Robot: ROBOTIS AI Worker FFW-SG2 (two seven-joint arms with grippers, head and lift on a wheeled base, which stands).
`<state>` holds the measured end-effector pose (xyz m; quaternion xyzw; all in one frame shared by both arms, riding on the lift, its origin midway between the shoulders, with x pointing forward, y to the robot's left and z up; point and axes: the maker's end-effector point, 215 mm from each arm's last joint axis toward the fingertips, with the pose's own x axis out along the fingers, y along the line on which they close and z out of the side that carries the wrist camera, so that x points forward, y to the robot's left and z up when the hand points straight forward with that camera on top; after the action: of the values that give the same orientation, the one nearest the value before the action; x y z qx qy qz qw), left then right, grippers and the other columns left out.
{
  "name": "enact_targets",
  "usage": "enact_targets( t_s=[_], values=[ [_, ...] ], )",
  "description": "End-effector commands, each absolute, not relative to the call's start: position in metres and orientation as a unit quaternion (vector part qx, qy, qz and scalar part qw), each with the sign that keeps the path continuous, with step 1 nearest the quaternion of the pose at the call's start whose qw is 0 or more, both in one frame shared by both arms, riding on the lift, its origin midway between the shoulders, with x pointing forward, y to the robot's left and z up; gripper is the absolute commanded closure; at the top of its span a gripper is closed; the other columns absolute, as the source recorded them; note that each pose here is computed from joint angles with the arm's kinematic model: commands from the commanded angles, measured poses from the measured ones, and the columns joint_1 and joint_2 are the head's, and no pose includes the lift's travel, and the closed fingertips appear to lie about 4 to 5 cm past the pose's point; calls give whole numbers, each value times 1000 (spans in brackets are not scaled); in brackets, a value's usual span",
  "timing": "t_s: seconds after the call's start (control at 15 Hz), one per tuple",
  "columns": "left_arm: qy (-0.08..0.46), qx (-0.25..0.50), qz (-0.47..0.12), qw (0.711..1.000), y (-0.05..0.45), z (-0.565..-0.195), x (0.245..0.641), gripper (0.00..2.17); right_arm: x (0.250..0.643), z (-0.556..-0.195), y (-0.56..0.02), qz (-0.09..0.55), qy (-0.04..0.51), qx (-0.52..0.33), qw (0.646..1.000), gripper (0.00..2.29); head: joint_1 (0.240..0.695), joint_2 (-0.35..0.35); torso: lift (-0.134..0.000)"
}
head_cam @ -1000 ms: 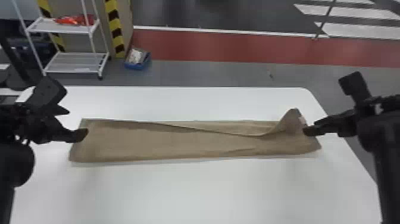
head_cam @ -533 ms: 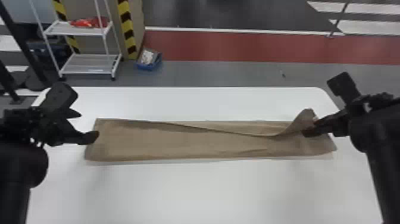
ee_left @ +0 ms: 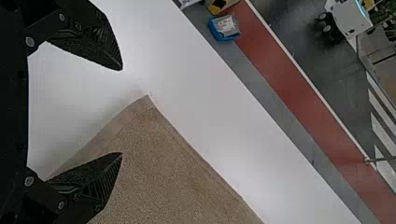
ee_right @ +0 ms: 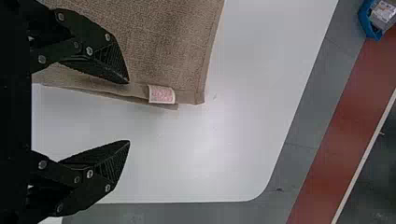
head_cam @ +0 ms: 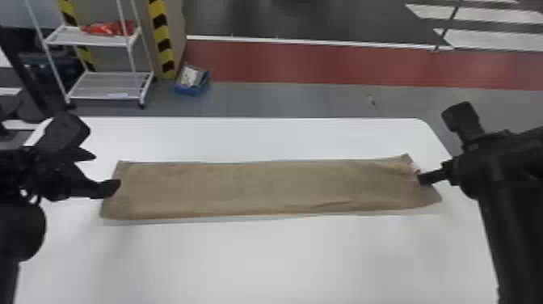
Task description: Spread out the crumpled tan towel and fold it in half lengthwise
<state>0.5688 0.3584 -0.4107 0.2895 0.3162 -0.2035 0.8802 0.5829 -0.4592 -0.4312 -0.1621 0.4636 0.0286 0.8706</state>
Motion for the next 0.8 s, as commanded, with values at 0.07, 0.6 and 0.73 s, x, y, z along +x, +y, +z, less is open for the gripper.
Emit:
enact_targets(
  t_s=[0.07,0.6,0.73],
  values=[
    [314,284,-204,883,359,-411,565,282,570,-420,-469,16,449,-127,884,518,695,-96,-124],
    [273,123,-187,936,368,-379,553,245,550,-385,-498,-16,409,24,912,306,695,-121,-124],
    [264,49,-156,951,381,-377,553,238,553,-377,-500,-12,392,57,918,107,695,-124,-124]
  ],
)
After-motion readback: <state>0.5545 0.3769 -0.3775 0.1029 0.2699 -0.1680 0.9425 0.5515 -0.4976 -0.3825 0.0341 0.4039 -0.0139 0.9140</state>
